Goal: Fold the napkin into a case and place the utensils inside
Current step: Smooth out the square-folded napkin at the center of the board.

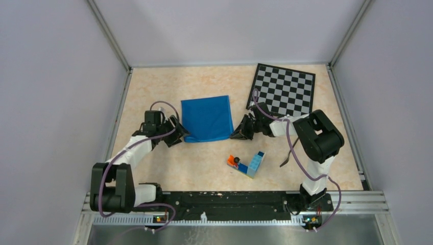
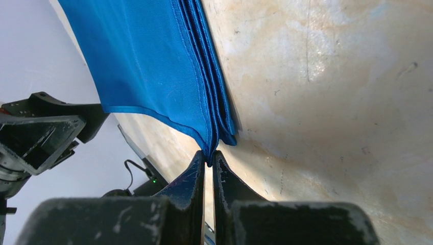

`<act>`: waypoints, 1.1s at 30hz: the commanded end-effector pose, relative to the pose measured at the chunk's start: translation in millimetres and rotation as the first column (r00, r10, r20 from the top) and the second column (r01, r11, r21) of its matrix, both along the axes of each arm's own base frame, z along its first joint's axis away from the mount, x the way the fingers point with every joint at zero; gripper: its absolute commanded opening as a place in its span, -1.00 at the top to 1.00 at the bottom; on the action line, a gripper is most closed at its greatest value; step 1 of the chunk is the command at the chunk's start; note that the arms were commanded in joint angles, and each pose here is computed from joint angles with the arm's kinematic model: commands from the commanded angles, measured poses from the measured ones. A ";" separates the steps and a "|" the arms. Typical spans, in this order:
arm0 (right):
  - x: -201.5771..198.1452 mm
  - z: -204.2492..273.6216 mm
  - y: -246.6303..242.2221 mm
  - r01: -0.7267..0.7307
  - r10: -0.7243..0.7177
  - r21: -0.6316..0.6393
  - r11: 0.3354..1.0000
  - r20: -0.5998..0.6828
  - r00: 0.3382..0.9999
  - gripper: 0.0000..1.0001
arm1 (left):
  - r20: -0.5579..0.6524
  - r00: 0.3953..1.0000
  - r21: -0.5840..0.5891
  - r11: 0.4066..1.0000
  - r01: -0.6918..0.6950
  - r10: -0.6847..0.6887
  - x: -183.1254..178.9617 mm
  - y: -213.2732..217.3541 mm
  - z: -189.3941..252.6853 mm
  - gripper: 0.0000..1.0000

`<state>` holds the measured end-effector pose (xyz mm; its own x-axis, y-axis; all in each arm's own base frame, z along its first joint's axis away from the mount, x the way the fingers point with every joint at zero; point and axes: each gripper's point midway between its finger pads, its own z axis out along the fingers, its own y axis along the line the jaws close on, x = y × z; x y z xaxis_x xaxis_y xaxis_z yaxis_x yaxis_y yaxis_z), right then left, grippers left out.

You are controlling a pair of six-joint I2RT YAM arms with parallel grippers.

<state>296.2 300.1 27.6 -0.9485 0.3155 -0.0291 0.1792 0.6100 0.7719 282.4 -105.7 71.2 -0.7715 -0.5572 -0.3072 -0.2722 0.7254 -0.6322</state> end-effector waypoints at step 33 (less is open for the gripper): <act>16.9 18.3 0.9 0.010 -0.014 0.048 0.999 0.074 0.997 0.92 | -0.013 1.000 0.051 0.999 0.018 -0.017 11.7 5.2 -17.3 -0.13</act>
<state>299.0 296.3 32.3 -0.9446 0.3251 -0.0453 0.1661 0.5925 0.7883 285.4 -103.5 46.4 -0.7994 -0.5397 -0.2640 -0.3080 0.7454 -0.5912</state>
